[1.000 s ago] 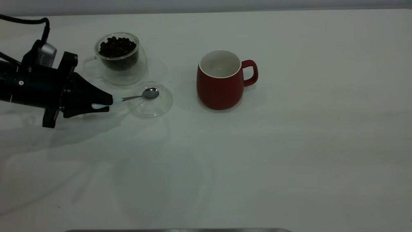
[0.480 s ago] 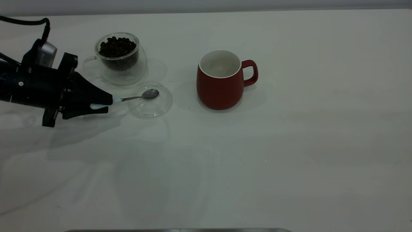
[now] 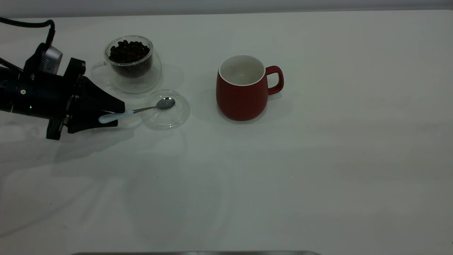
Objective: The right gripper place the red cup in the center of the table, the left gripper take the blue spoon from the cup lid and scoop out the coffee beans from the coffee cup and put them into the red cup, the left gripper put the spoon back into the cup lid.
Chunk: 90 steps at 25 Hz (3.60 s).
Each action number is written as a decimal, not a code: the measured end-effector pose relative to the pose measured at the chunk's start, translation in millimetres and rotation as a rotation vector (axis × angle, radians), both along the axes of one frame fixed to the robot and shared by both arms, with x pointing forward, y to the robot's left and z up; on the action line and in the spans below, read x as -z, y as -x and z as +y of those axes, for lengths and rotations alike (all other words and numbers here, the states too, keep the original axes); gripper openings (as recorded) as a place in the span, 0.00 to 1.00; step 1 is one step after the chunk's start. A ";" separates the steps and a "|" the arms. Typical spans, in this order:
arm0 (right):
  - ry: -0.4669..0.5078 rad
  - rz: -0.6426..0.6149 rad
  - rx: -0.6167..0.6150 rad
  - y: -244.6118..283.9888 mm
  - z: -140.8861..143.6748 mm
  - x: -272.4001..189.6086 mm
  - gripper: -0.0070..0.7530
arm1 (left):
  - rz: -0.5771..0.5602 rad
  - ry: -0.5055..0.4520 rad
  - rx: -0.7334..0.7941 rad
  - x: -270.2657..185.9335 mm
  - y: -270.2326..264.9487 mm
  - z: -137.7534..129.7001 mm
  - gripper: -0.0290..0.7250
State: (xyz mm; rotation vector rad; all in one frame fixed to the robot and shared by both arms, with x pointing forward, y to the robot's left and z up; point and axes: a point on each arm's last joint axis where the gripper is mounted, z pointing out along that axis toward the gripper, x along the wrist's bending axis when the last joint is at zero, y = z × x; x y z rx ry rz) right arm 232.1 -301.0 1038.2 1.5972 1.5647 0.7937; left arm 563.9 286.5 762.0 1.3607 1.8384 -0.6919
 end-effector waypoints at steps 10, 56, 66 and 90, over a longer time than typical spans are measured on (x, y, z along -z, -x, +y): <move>0.000 0.000 0.000 0.0 0.0 0.0 0.79 | 0.015 -0.009 -0.052 1.0 -2.8 1.7 0.51; 0.000 0.000 0.000 0.0 0.0 0.0 0.79 | -0.008 0.246 -0.450 -17.2 -0.2 94.6 0.51; 0.000 0.000 0.000 0.0 0.0 0.0 0.79 | -0.446 0.250 -0.562 -182.8 4.1 155.6 0.51; 0.000 0.000 0.000 0.0 0.0 0.0 0.79 | -0.436 -1.100 0.210 -370.8 182.0 6.8 0.42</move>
